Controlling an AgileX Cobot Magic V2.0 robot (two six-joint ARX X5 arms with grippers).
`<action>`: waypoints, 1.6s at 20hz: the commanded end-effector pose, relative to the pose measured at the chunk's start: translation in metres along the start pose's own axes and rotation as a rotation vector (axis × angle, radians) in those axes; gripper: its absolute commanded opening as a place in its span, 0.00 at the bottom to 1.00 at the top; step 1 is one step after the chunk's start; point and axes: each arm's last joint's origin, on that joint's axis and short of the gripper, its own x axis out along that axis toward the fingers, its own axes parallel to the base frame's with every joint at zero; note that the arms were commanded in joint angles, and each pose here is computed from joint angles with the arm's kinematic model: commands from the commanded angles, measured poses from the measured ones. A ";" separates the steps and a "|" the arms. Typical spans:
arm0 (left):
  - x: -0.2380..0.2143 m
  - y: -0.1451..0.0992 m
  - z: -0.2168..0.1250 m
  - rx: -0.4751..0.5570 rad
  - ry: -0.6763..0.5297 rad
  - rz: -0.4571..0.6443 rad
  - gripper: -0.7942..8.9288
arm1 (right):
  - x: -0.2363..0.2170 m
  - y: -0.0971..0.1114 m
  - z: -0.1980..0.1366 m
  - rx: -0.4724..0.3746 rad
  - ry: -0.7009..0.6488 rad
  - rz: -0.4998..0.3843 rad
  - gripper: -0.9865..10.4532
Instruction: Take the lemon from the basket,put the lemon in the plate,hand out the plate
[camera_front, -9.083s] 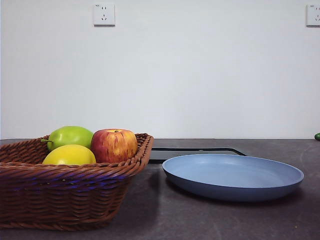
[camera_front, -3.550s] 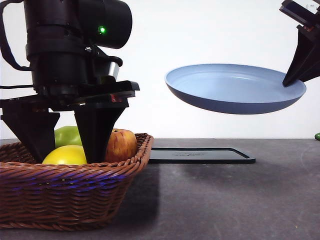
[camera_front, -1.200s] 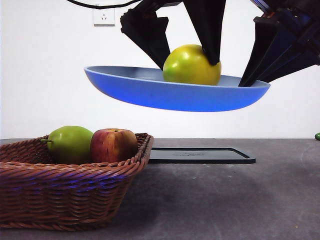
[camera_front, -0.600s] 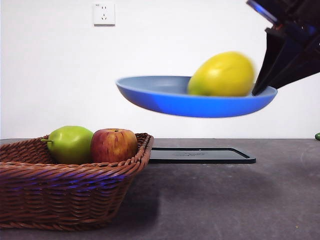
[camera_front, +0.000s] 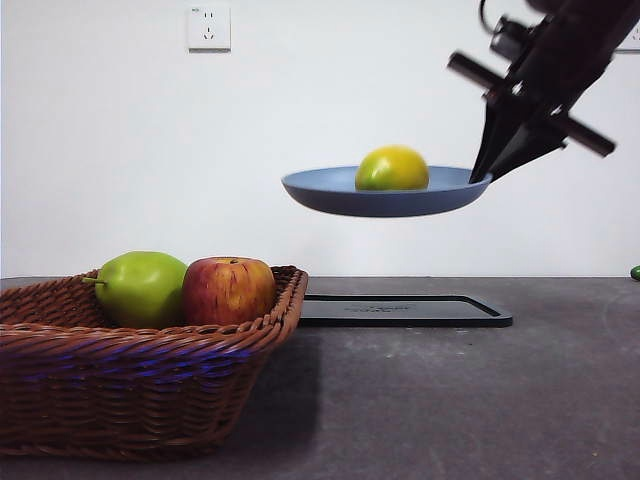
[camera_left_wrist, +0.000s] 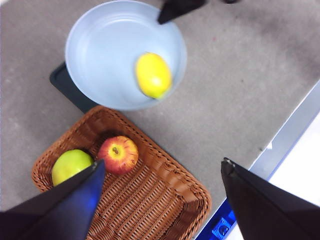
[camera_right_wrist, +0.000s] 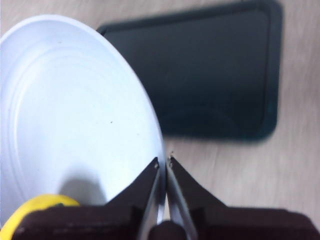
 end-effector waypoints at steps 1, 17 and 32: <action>-0.009 0.000 -0.004 0.011 0.020 0.003 0.50 | 0.018 -0.007 0.027 0.015 -0.011 0.003 0.09; -0.011 0.002 -0.005 0.011 0.013 0.021 0.50 | 0.126 -0.083 0.039 0.157 0.081 -0.013 0.13; 0.018 0.039 0.012 0.041 0.024 0.339 0.22 | -0.094 0.035 0.050 -0.277 -0.284 -0.035 0.11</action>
